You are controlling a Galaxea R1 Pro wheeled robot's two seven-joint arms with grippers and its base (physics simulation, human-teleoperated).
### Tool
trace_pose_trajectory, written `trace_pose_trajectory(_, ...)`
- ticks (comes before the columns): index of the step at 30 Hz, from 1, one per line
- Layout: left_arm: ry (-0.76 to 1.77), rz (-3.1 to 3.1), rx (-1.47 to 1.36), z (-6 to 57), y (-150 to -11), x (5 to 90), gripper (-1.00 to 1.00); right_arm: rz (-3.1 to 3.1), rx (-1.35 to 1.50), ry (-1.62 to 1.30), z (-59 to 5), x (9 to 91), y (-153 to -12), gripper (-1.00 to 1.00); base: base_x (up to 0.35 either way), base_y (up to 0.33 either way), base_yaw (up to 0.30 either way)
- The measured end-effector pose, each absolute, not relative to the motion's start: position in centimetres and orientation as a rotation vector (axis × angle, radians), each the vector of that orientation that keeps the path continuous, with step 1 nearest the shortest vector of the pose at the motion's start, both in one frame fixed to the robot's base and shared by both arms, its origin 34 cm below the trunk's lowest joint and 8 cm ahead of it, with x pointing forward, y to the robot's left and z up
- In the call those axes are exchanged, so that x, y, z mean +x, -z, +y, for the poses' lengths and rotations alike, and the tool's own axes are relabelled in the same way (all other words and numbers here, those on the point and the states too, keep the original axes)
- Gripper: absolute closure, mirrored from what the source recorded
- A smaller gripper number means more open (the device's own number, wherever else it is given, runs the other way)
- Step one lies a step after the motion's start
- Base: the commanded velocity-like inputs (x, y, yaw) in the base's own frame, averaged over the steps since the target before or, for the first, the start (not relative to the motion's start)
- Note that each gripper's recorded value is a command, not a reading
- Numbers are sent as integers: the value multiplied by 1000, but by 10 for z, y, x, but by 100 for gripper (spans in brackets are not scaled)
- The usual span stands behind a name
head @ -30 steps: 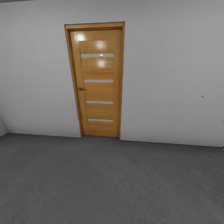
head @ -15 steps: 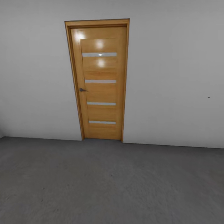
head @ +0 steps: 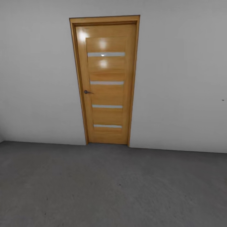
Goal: Move the two storage containers from the living room to the garage. In the garage, place one container on the floor and stack the other container on top of it (either order is fine).
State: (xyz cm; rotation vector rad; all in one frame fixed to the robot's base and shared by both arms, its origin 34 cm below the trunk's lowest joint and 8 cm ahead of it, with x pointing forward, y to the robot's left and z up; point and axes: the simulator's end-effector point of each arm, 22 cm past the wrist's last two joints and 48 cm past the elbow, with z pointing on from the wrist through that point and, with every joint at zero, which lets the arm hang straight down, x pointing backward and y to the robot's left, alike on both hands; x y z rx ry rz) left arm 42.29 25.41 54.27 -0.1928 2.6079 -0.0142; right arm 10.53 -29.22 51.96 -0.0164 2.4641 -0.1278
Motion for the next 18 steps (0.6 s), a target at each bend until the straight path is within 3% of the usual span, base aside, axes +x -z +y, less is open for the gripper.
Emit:
trace_pose_trajectory(5, 14, 2608, -193, 254, -543, 423, -100, 2464, -16, 128, -292, 105, -520, -100, 240, 251, -96)
trace_pose_trajectory(18, 14, 2607, -193, 254, -543, 423, -100, 2464, -16, 128, -292, 105, -520, -100, 241, 251, -246)
